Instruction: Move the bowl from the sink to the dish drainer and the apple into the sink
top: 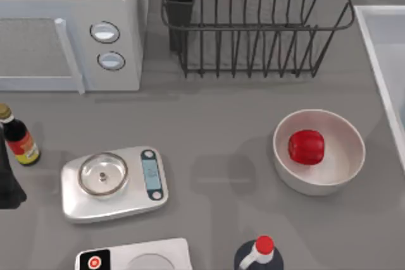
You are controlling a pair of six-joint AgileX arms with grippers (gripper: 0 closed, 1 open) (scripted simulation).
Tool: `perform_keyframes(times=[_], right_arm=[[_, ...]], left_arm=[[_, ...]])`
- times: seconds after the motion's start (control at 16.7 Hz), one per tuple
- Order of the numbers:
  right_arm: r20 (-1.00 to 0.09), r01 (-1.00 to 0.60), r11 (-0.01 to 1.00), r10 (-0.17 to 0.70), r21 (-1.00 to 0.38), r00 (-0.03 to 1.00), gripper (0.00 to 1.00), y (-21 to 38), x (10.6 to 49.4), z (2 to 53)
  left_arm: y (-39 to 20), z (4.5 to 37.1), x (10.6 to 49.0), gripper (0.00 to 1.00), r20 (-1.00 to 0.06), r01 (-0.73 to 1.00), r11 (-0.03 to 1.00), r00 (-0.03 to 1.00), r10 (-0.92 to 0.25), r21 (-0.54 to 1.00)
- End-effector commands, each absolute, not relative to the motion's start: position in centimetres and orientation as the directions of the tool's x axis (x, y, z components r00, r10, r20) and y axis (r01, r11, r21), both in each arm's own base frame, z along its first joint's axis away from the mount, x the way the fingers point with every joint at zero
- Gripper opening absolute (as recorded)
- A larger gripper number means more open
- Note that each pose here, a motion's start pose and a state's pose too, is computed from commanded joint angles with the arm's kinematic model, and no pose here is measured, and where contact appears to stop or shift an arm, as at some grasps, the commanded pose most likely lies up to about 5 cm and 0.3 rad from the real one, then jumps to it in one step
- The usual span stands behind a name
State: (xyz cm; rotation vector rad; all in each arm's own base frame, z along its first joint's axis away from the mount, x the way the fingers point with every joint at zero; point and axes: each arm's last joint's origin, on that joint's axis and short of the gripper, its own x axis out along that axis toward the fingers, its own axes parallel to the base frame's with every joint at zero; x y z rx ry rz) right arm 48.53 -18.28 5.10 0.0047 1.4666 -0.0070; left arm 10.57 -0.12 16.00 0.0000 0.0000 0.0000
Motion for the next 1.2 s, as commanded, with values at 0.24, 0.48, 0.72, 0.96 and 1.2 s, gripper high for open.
perform_keyframes(times=[0.24,0.48,0.72,0.96,1.2], right_arm=[[-0.995,0.011,1.000,0.000,0.001,0.098,0.00,-19.4,47.4,7.3],[-0.995,0.009,1.000,0.000,0.001,0.096,0.00,-21.8,43.1,14.9],[-0.995,0.007,1.000,-0.007,-0.007,0.104,0.00,-22.6,34.9,24.8],[-0.994,0.007,1.000,-0.016,-0.016,0.112,0.00,-20.7,25.6,32.0],[-0.994,0.008,1.000,-0.007,-0.006,0.107,0.00,-18.5,19.7,34.7]], left_arm=[[-0.1,16.0,10.6,1.00,0.000,0.000,1.000,1.000,0.000,0.000],[-0.1,16.0,10.6,1.00,0.000,0.000,1.000,1.000,0.000,0.000],[-0.1,16.0,10.6,1.00,0.000,0.000,1.000,1.000,0.000,0.000],[-0.1,16.0,10.6,1.00,0.000,0.000,1.000,1.000,0.000,0.000],[-0.1,16.0,10.6,1.00,0.000,0.000,1.000,1.000,0.000,0.000]])
